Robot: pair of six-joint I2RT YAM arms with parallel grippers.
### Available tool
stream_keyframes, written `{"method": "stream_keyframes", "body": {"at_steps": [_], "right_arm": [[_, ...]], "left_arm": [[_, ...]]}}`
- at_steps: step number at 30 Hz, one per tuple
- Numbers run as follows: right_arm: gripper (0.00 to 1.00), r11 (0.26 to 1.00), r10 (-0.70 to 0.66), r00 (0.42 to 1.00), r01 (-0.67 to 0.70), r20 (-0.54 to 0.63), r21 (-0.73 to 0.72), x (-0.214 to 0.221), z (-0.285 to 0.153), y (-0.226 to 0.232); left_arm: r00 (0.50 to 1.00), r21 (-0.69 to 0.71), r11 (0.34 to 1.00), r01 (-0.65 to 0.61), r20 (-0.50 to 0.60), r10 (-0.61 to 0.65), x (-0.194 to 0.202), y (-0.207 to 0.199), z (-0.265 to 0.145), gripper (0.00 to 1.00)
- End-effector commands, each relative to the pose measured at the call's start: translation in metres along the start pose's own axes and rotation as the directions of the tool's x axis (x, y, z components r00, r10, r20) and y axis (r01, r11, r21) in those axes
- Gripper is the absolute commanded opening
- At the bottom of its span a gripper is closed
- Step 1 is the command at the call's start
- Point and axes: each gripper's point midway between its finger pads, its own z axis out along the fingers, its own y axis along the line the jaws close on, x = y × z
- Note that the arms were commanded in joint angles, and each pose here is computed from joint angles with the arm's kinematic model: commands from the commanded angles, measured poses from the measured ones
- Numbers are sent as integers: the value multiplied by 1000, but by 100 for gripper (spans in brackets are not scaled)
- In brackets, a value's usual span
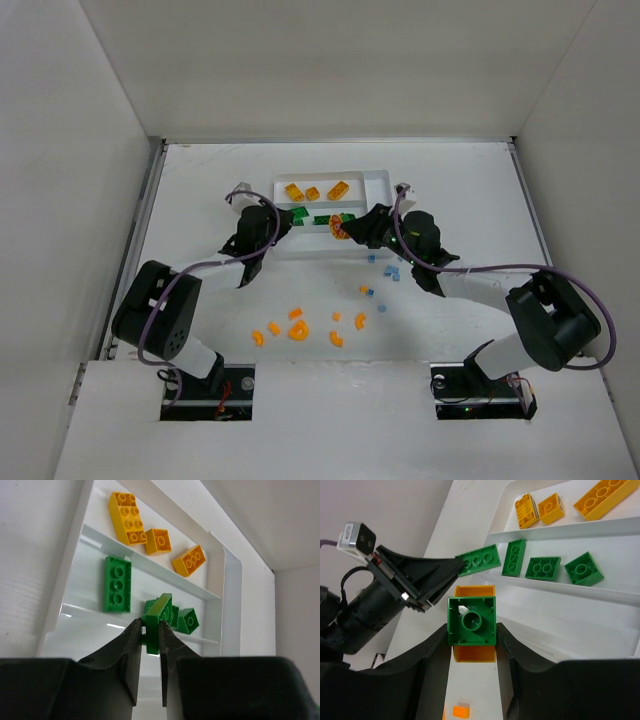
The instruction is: Sort the legos into containers by color
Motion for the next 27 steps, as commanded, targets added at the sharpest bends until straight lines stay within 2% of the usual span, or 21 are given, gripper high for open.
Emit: {"method": "stream_keyframes", "body": {"at_steps": [1,8,16,21,27], "right_arm": [[29,996,-28,997,33,69,-82,-19,-1,26],[29,996,-30,998,35,60,-85,-17,1,27],[29,995,-33,998,38,53,-88,-14,2,29],[29,995,-12,999,15,35,-103,-11,3,31],[29,978,76,997,-79,-24,-191,-4,2,42]], "left_arm": [[998,122,991,58,26,-62,-22,-40,14,9],[999,63,997,50,3,-50,-12,-24,35,19],[999,16,999,51,17,-51,-16,-11,37,40],[996,75,995,72,44,-76,-27,-26,9,42],[990,234,962,138,-7,-140,-6,-64,-44,48]]}}
